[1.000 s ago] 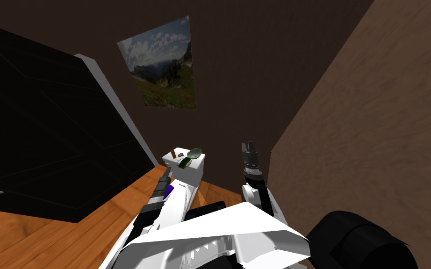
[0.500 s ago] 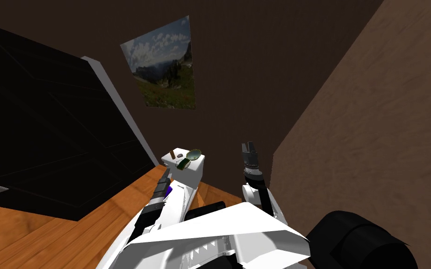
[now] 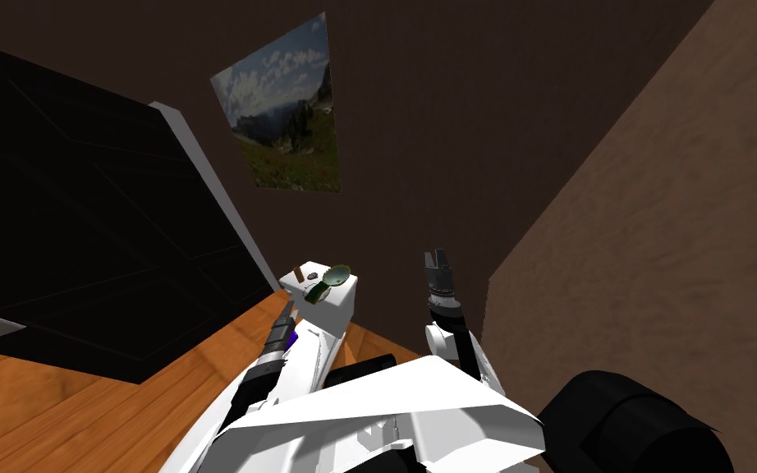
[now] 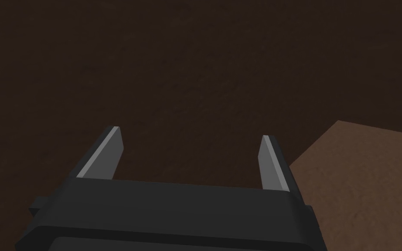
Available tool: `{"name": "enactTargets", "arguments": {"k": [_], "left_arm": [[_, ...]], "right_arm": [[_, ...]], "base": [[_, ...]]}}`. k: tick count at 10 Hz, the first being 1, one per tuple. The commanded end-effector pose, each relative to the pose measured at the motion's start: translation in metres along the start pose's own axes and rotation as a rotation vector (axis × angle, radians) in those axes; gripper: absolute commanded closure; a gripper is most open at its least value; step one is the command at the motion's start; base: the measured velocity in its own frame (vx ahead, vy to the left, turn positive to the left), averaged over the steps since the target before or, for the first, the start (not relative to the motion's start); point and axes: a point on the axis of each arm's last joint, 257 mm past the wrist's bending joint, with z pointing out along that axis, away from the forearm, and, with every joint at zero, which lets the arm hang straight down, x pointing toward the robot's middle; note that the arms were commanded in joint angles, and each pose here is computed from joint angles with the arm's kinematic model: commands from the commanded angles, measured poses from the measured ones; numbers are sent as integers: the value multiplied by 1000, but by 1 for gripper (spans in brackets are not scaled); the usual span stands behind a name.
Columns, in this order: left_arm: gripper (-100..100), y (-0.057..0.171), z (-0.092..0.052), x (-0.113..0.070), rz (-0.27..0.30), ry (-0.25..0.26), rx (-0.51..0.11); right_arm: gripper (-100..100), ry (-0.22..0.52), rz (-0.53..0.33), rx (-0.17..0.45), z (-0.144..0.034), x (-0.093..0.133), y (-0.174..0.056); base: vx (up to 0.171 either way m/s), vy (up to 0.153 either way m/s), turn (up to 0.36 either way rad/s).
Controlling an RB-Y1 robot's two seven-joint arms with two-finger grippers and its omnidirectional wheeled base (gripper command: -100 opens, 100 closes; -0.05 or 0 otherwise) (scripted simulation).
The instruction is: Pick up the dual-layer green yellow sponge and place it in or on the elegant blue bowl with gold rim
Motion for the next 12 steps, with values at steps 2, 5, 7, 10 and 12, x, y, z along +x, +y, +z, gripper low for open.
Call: {"name": "enactTargets", "arguments": {"k": [2, 5, 7, 10, 12], "left_arm": [[-100, 14, -1, -15, 6, -6, -23], [-100, 29, -4, -23, -19, -32, -48], [-100, 38, -7, -21, -61, -61, -65], [-100, 48, -10, -9, -126, -100, -82], [-100, 53, -13, 4, -183, -130, -93]], "right_arm": [[0, 0, 0, 0, 0, 0, 0], [0, 0, 0, 0, 0, 0, 0], [0, 0, 0, 0, 0, 0, 0], [0, 0, 0, 0, 0, 0, 0], [0, 0, 0, 0, 0, 0, 0]], "base": [[47, -64, 43], [37, -48, 45], [45, -57, 43], [34, -42, 29], [21, -26, 22]]}}
